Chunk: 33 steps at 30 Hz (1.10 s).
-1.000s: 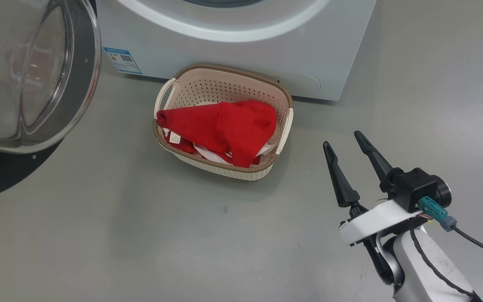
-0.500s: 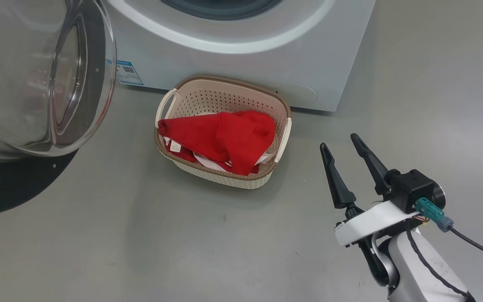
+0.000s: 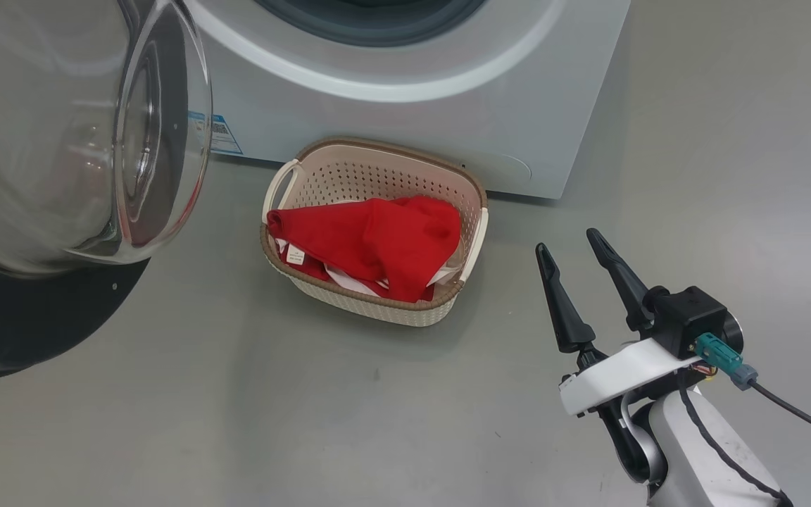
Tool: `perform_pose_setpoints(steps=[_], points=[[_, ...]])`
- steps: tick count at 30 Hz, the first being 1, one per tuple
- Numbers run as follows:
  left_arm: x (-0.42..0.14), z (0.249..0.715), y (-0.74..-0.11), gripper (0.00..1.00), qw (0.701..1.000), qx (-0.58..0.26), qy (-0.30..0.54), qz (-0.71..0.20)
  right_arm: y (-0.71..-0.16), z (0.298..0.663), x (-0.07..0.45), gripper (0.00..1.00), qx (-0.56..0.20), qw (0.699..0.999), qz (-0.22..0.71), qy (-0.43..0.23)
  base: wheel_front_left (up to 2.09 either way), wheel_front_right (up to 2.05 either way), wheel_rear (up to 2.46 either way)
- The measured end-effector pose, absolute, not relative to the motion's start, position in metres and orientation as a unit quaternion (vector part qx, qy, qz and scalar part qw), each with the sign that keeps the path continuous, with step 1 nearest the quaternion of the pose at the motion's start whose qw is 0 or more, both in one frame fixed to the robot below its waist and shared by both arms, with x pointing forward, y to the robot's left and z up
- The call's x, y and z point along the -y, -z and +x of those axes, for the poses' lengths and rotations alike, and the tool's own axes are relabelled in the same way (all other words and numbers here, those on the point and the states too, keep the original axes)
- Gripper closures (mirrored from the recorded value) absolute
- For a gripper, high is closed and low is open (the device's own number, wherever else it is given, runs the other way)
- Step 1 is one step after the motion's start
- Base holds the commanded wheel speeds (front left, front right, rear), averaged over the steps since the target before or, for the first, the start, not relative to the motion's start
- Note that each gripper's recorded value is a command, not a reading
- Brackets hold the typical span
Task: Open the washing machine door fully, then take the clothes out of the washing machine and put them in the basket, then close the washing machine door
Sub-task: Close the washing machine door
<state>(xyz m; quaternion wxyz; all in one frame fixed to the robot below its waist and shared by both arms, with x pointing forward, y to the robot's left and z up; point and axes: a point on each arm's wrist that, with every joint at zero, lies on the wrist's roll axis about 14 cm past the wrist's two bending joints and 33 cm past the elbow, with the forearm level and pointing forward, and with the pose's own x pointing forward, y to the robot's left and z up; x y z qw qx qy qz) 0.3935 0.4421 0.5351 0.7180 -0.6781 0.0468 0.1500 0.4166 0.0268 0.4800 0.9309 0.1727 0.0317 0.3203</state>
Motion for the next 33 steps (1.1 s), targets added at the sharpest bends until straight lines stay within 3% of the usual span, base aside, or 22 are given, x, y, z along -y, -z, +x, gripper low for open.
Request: perform_pose_setpoints(steps=[33], points=[[-0.327,0.379,-0.530,1.00,0.702,-0.119,0.019,-0.702,-0.500,0.399,-0.029,0.00,-0.015,0.932,0.168,-0.322,0.00,0.00,0.00]])
